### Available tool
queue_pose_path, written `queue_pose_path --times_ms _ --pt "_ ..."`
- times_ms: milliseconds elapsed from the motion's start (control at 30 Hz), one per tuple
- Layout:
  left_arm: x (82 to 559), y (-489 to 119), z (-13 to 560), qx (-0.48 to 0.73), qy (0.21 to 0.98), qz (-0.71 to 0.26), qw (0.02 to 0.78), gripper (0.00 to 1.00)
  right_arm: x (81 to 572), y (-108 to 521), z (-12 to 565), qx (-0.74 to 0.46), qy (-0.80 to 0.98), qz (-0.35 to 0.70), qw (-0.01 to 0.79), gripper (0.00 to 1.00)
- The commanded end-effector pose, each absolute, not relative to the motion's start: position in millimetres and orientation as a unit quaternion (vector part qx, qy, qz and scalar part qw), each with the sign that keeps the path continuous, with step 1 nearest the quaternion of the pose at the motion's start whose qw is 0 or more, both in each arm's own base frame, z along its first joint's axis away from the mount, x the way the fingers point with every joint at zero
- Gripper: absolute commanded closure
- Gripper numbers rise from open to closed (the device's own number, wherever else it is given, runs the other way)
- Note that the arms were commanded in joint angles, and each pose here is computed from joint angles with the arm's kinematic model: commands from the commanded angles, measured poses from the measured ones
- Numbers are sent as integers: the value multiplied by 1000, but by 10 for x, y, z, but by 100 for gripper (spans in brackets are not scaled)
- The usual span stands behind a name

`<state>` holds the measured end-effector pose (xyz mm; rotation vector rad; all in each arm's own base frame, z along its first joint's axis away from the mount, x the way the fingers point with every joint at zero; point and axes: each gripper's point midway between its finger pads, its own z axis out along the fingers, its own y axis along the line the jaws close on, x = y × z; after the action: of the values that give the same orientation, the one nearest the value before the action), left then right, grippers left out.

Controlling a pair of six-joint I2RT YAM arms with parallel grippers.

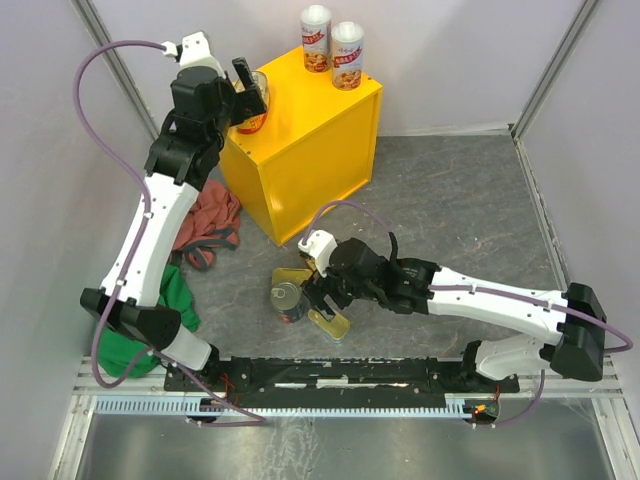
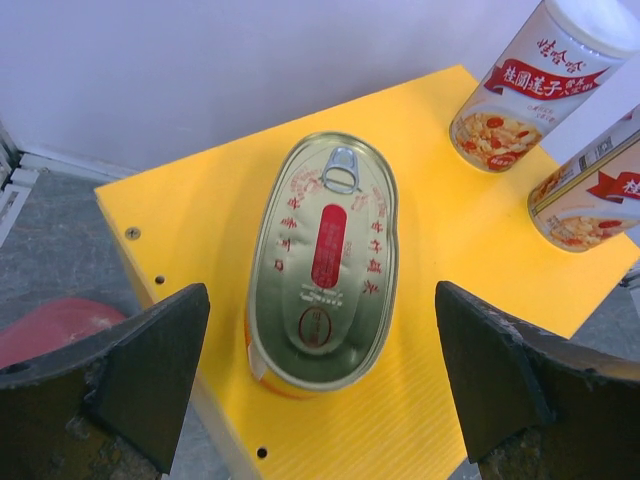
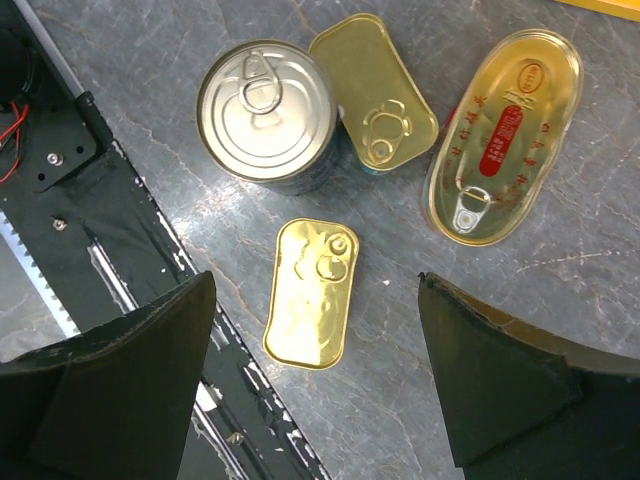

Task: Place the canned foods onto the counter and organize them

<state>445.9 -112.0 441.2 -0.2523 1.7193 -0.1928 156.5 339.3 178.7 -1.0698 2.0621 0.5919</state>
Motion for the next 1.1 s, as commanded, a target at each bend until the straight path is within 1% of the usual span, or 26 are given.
queue_pose_path --times_ms 0,167,333,533,767,1067 --pt "4216 -1047 4783 -146 708 -129 679 1 1534 3584 2026 -414 782 251 392 11" --pt "3962 -1017 4800 -159 702 -147 678 1 1412 3705 1944 -436 774 255 383 10" --pt "3733 -1052 4567 -165 719 -163 656 1 1367 3848 1790 -448 773 251 374 10" --pt "3452 -1033 4394 -181 725 -186 638 1 1435 4063 1682 -454 767 250 378 10" --pt "3219 -998 4287 -184 733 -198 624 1 1526 4271 1526 -458 766 241 380 9" --pt "3062 -989 4215 -181 738 -208 615 1 1612 4424 1361 -454 769 240 382 8"
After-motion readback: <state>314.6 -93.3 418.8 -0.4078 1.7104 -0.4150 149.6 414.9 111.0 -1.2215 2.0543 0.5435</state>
